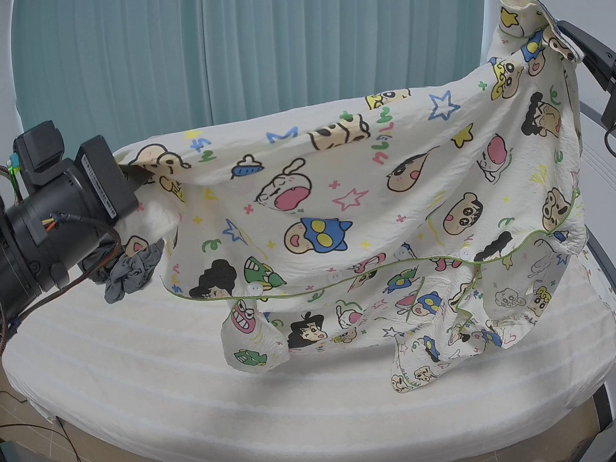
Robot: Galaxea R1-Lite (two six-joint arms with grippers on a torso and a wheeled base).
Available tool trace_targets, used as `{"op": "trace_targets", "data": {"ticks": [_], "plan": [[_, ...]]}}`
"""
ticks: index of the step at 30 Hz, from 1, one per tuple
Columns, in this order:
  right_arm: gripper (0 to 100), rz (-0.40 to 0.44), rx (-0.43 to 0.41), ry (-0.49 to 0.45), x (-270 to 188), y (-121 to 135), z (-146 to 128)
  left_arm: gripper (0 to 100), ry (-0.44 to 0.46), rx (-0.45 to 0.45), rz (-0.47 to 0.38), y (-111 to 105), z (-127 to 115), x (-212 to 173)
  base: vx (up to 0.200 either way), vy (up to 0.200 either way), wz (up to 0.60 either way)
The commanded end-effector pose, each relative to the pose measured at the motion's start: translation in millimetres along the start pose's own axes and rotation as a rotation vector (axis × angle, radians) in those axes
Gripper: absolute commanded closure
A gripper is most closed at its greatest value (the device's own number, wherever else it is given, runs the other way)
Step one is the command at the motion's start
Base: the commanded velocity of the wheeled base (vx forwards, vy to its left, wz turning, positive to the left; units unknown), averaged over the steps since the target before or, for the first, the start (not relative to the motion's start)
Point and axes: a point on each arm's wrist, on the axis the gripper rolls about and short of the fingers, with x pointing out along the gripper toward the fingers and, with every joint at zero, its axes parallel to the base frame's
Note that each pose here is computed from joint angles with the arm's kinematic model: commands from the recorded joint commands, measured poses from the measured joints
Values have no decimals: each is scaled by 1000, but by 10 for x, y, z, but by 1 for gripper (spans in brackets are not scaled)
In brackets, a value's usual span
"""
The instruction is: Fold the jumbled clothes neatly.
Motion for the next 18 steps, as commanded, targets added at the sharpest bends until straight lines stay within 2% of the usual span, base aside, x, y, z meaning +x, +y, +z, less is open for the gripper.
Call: {"op": "trace_targets", "data": {"ticks": [1, 5, 18], "plan": [[100, 1, 0, 1, -2, 0, -1, 100, 2, 0, 2, 5, -8, 2, 0, 0, 0], [100, 3, 0, 3, -38, 9, -6, 100, 4, 2, 3, 8, -15, -7, 0, 0, 0], [100, 69, -5, 25, -276, 91, 26, 100, 7, 4, 1, 36, -35, -90, -200, 0, 0]]}}
